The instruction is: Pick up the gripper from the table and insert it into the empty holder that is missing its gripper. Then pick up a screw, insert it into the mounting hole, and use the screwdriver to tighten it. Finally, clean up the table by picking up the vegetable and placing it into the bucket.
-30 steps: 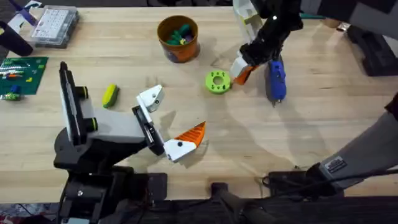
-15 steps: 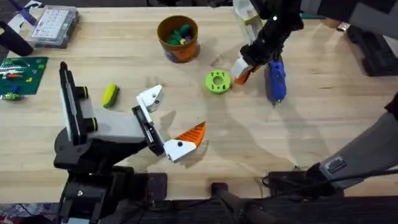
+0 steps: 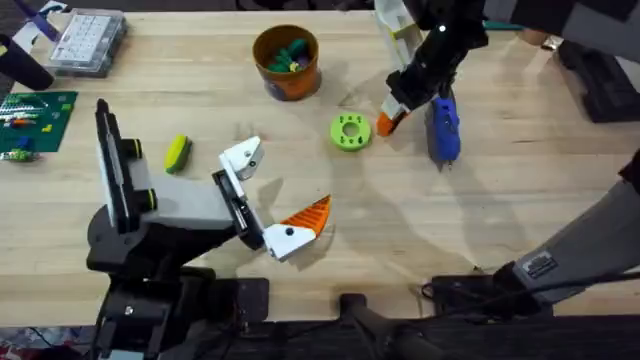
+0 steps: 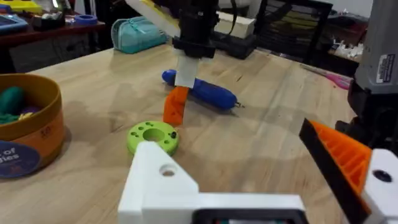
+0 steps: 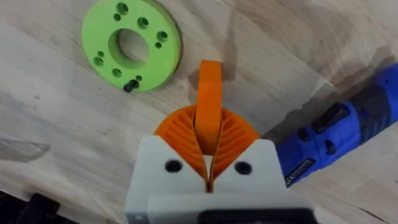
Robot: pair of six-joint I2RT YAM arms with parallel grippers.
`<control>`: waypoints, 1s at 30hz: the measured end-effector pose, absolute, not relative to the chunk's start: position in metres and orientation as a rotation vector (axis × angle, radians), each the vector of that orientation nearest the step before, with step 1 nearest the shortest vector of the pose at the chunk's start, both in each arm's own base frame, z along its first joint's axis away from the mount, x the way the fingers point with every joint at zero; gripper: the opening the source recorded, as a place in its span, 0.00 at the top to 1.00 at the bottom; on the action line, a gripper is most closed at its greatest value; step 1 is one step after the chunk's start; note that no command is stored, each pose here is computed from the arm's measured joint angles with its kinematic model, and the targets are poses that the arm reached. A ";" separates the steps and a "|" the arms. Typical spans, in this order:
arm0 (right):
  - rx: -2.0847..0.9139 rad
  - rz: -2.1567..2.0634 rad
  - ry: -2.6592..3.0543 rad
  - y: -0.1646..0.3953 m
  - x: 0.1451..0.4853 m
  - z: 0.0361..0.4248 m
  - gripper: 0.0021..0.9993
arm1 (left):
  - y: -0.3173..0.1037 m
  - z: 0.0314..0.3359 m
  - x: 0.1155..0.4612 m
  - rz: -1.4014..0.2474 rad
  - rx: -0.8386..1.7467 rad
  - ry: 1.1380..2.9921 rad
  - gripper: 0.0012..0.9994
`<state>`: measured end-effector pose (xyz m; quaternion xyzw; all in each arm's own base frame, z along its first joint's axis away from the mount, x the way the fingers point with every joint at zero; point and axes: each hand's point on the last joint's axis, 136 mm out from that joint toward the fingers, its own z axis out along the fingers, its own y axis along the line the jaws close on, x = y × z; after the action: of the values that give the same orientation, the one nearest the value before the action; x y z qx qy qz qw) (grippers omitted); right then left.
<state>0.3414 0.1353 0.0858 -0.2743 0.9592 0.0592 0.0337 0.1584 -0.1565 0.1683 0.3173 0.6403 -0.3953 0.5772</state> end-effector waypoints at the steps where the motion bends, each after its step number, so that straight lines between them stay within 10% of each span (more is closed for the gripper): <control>1: -0.844 0.183 2.950 0.135 0.341 0.086 0.99 | -0.156 0.168 0.158 -0.925 0.742 1.498 0.01; 30: -0.796 0.193 2.864 0.132 0.329 0.152 0.99 | -0.161 0.169 0.151 -0.965 0.782 1.484 0.01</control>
<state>0.3292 0.1320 0.1518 -0.2665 0.9582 0.0645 0.0813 0.1506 -0.1606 0.1685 0.3330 0.6316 -0.4106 0.5672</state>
